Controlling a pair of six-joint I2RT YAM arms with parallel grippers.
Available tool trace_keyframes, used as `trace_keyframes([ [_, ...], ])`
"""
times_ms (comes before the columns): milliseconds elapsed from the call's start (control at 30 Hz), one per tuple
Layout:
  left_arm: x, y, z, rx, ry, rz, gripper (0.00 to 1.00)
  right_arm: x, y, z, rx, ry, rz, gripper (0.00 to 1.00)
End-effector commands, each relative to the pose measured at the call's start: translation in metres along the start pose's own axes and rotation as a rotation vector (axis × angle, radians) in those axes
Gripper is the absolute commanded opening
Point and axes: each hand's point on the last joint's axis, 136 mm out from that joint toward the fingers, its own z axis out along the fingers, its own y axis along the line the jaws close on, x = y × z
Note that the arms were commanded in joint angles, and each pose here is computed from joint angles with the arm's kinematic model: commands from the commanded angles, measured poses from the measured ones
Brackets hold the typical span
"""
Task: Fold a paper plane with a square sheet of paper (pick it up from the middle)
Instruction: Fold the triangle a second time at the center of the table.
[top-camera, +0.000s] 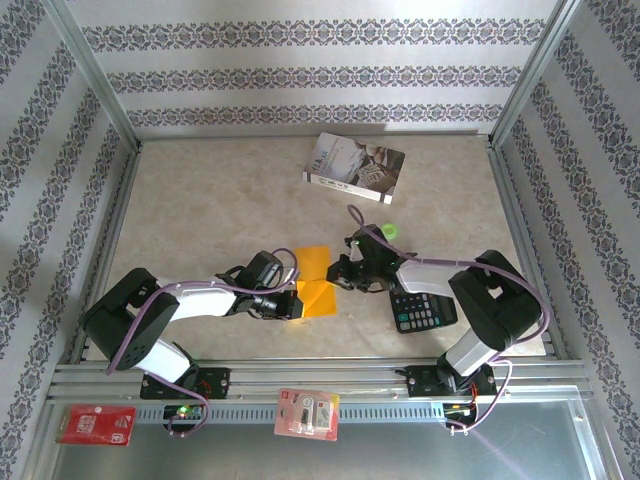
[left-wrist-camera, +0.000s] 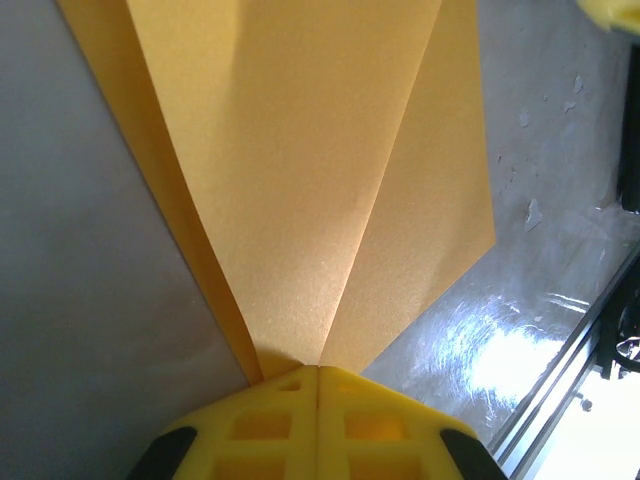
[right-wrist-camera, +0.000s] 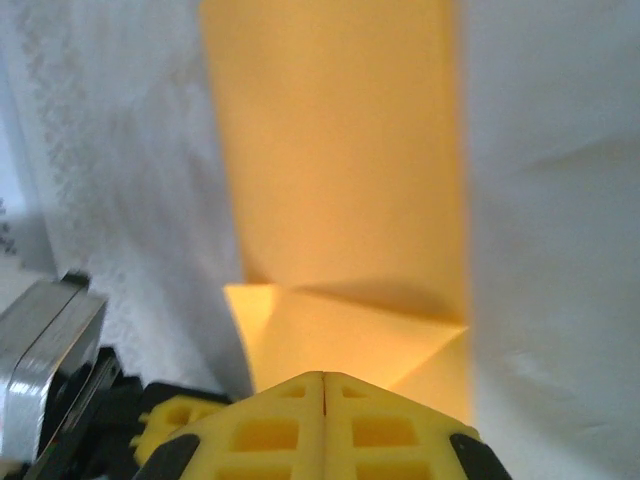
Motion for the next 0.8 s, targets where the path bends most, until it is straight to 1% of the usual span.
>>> trace_keyframes([
  [0,0.056,0.074,-0.004,-0.285,0.143,-0.133,0.00,0.016,0.001,0.009,0.012,0.016,-0.003,0.04],
  [267,0.056,0.075,-0.005,-0.287,0.144,-0.132,0.00,0.045,0.014,0.039,-0.024,0.091,-0.001,0.04],
  [667,0.056,0.076,-0.005,-0.293,0.140,-0.129,0.00,0.065,-0.001,0.047,0.008,0.126,0.057,0.04],
  [767,0.057,0.076,-0.005,-0.295,0.142,-0.131,0.00,0.067,-0.009,0.048,0.045,0.131,0.074,0.04],
])
